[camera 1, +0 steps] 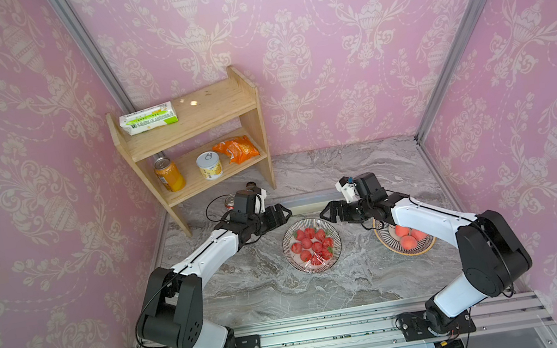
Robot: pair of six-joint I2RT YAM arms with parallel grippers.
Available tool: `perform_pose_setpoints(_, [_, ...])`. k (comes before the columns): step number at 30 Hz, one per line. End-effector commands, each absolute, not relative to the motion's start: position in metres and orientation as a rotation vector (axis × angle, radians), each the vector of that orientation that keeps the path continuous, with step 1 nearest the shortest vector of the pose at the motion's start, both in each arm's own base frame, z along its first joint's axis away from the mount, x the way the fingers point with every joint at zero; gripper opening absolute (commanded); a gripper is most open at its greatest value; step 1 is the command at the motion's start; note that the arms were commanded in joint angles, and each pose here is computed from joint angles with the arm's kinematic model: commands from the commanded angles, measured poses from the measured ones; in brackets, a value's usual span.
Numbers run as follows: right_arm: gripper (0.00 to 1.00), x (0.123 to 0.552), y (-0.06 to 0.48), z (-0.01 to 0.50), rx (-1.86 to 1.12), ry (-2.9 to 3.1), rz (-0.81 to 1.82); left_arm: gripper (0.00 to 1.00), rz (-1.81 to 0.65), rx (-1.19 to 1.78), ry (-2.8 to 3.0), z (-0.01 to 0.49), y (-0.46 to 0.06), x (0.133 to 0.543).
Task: Wrap the plate with plastic wrap
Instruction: Adjust the plate at the center of the board.
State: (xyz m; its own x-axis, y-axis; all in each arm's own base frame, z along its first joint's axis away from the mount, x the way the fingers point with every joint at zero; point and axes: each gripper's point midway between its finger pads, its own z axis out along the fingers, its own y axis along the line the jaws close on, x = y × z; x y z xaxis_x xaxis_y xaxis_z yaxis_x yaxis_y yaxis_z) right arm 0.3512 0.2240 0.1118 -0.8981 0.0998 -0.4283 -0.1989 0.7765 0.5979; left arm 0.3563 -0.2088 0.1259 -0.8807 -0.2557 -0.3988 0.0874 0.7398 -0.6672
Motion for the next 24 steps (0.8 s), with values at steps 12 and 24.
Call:
perform_pose_setpoints(12, [0.98,0.368,0.251,0.088,-0.091,2.548,0.971,0.83,-0.984,-0.070,2.562,0.077,-0.224,0.363])
perform_pose_setpoints(24, [0.99,0.345,0.258,0.070,-0.053,2.605,1.029,0.83,-1.118,-0.097,2.607,0.062,-0.232,0.340])
